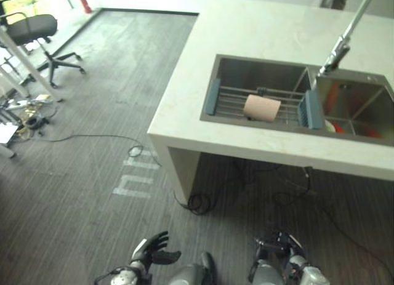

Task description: Place the dishes in the dishwasher.

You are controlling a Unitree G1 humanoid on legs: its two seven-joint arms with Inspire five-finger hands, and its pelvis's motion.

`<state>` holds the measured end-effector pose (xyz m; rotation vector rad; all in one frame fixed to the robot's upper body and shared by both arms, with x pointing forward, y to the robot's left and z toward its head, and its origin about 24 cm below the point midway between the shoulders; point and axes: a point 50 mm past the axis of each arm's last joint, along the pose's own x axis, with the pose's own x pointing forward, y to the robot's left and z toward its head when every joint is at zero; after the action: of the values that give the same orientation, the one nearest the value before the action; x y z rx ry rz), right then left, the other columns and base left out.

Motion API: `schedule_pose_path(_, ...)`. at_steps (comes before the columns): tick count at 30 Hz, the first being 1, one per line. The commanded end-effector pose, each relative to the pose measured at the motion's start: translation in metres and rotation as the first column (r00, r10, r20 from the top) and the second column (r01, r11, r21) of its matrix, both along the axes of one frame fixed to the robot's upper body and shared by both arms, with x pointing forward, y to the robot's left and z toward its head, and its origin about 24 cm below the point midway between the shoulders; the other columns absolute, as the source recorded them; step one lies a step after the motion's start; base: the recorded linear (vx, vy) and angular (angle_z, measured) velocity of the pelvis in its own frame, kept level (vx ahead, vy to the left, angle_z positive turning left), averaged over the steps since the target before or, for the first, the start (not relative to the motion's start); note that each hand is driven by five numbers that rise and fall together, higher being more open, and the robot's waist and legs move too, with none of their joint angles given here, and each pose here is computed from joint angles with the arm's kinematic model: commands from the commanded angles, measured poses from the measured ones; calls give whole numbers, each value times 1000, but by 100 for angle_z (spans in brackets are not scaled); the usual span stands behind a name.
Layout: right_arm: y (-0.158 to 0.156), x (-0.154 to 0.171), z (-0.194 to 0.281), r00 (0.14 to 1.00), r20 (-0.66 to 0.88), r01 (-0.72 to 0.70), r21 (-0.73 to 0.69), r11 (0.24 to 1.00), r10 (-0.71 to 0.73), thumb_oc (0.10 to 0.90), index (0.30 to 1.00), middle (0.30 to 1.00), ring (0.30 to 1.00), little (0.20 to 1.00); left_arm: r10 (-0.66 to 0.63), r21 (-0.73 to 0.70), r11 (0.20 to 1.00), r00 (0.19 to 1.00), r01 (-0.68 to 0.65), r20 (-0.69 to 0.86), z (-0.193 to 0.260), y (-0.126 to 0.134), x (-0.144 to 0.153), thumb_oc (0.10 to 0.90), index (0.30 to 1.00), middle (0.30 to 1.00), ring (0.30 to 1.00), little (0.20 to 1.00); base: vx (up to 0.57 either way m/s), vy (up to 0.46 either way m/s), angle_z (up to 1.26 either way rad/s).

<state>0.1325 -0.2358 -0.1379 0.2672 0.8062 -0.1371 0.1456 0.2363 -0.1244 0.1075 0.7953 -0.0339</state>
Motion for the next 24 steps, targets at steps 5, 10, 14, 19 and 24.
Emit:
schedule_pose_path(5, -26, -10, 6, 1000, -3, -16, -49, 999, 16, 800, 900, 900, 900, 900, 65, 1, 998, 997, -65, 46, 2, -3, -2, 800, 900, 900, 900, 900, 114, -247, -10)
schedule_pose_path(10, -29, -17, 3, 998, -50, -22, -11, 1000, 22, 800, 900, 900, 900, 900, 105, -13, 994, 994, -105, 22, -4, -6, -6, 800, 900, 900, 900, 900, 99, -192, 5)
schedule_pose_path(14, -33, -17, 3, 996, -82, -48, -19, 999, 47, 800, 900, 900, 900, 900, 142, -49, 989, 990, -141, 20, -5, -10, -2, 800, 900, 900, 900, 900, 83, -111, -2)
schedule_pose_path(19, -40, -14, 5, 995, -95, -42, -16, 999, 40, 800, 900, 900, 900, 900, 145, -69, 987, 989, -145, 4, -6, -10, -4, 800, 900, 900, 900, 900, 50, 50, -13)
schedule_pose_path(24, -37, -23, 0, 992, -109, 66, 48, 997, -61, 800, 900, 900, 900, 900, 213, -82, 972, 974, -220, -79, -15, -9, -13, 800, 900, 900, 900, 900, 39, 168, -9)
